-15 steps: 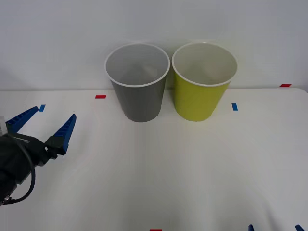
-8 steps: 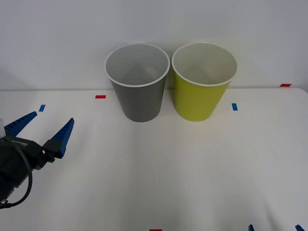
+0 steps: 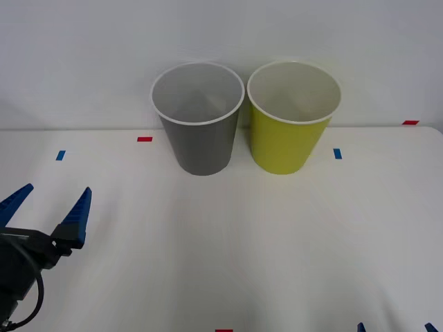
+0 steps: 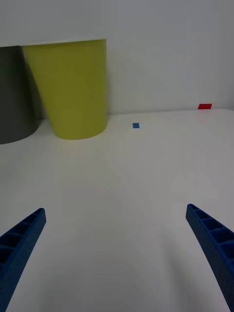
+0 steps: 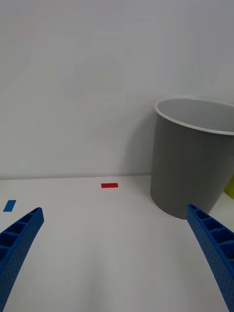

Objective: Put cans in the gray bin and PET bottles in the light green bin.

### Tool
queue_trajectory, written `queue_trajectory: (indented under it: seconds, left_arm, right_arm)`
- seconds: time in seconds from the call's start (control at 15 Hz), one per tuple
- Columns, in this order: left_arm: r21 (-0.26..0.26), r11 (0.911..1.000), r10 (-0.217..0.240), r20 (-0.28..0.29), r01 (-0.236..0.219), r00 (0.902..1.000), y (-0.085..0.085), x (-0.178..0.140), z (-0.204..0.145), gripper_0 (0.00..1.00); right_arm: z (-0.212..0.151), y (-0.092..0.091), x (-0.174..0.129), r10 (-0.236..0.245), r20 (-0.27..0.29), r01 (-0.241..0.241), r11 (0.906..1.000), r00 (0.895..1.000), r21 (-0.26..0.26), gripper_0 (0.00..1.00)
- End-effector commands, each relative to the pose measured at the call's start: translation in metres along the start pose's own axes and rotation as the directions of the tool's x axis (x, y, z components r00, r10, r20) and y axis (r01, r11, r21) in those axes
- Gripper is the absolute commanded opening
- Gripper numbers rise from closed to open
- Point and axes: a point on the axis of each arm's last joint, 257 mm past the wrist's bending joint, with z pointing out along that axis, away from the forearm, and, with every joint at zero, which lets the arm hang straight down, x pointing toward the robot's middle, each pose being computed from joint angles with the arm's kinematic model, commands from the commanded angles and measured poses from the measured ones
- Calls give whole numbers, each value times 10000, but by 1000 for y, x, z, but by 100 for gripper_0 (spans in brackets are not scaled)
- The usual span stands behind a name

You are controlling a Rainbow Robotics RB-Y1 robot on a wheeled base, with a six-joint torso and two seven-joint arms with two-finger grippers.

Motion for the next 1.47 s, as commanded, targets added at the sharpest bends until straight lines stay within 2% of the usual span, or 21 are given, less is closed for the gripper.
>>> queue_trajectory:
  seconds: [0.07,0.2,0.33,0.4,0.6,0.73,0.87,0.93,1.07,1.47]
  left_arm:
    - [-282,9996,65,256,-58,9997,7,23,-21,100]
    - [-213,9995,243,125,-241,9996,10,29,-32,100]
    - [-312,9993,212,140,-207,9997,10,37,-39,100]
    - [-293,9982,536,328,-526,9980,10,41,-44,100]
    - [-364,9955,899,770,-873,9930,11,63,-63,100]
    - [-356,9943,1031,819,-1005,9913,14,78,-75,100]
    - [-344,9988,363,584,-344,9976,15,90,-85,100]
    - [-387,9985,415,485,-396,9980,15,96,-91,100]
    - [-625,9946,863,576,-827,9946,15,108,-102,100]
    - [-1071,9884,1061,-207,-1077,9941,15,132,-136,100]
  right_arm:
    - [0,0,0,0,0,0,10000,10000,0,100]
    - [0,0,0,0,0,0,10000,10000,0,100]
    - [0,0,0,0,0,0,10000,10000,0,100]
    - [0,0,0,0,0,0,10000,10000,0,100]
    - [0,0,0,0,0,0,10000,10000,0,100]
    - [0,0,0,0,0,0,10000,10000,0,100]
    - [0,0,0,0,0,0,10000,10000,0,100]
    - [0,0,0,0,0,0,10000,10000,0,100]
    - [0,0,0,0,0,0,10000,10000,0,100]
    - [0,0,0,0,0,0,10000,10000,0,100]
